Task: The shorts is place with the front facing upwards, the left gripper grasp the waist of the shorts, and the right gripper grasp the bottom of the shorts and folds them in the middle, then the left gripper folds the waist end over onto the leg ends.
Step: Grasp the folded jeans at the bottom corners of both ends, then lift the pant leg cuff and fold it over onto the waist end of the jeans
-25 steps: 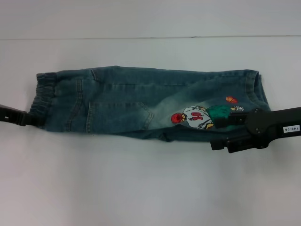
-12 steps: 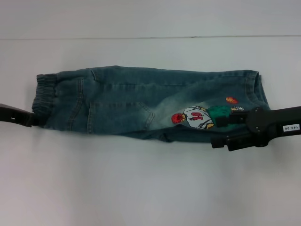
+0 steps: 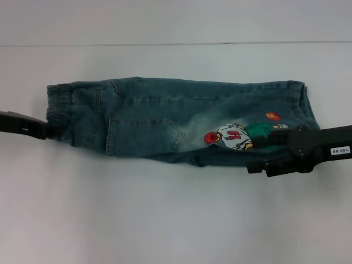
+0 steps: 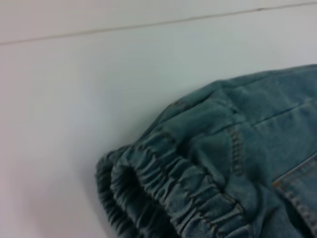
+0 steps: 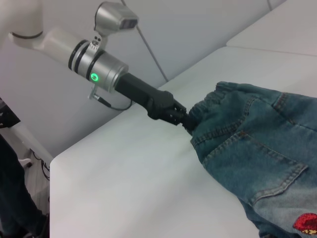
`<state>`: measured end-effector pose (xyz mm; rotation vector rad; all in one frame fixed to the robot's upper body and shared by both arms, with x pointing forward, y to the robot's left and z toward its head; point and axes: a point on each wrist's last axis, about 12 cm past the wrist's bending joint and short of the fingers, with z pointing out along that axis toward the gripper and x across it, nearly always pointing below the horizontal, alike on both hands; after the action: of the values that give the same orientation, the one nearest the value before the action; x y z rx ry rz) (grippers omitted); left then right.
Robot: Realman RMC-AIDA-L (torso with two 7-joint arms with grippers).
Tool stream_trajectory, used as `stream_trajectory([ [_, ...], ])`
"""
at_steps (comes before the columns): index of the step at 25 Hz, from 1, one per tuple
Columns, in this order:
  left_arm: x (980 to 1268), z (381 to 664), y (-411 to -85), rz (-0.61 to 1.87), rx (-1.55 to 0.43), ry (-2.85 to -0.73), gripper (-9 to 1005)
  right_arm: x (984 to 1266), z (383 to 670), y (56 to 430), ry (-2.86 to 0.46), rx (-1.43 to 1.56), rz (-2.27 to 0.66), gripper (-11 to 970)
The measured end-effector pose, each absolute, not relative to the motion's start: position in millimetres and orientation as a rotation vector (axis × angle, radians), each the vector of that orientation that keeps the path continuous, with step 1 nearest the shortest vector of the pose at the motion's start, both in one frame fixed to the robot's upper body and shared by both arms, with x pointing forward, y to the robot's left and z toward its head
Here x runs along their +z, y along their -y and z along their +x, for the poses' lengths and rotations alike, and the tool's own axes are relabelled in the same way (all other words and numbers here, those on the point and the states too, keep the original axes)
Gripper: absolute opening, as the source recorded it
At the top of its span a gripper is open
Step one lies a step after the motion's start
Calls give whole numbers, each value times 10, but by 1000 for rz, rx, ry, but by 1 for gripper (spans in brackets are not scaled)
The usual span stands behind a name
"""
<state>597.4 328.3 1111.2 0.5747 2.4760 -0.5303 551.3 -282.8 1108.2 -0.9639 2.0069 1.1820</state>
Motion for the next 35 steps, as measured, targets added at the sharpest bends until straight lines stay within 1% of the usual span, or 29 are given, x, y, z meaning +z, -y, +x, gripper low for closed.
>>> stream_trajectory([
  [4,11215,5971,-3286,587,-563,-2443,120,11032,5528,2844,-2022,1152,-934,846],
  [9,11379,5955,-3271,629,-606,-2403,106,10951,5585,2865,-2023,1095,-830,834],
  [15,11602,5971,-3164,679,-700,-2322,90,10847,5652,2878,-1911,1015,-605,609],
  [17,11721,5983,-3104,689,-753,-2272,90,10773,5674,2820,-1892,974,-555,391],
  [20,11909,6014,-2972,705,-837,-2193,91,10615,5699,2687,-1878,885,-490,246],
  [22,12001,6043,-2886,719,-876,-2152,91,10406,5668,2527,-1866,815,-453,150],
  [24,12094,6096,-2764,736,-916,-2116,91,10357,5654,2487,-1852,794,-435,126],
  [29,12192,6170,-2514,791,-962,-2069,90,10169,5544,2281,-1776,668,-367,64],
  [34,12300,6226,-2261,841,-1004,-2025,88,10123,5489,2035,-1754,649,-393,3],
  [35,12314,6232,-2225,846,-1011,-2021,88,10122,5487,1987,-1753,648,-398,4],
])
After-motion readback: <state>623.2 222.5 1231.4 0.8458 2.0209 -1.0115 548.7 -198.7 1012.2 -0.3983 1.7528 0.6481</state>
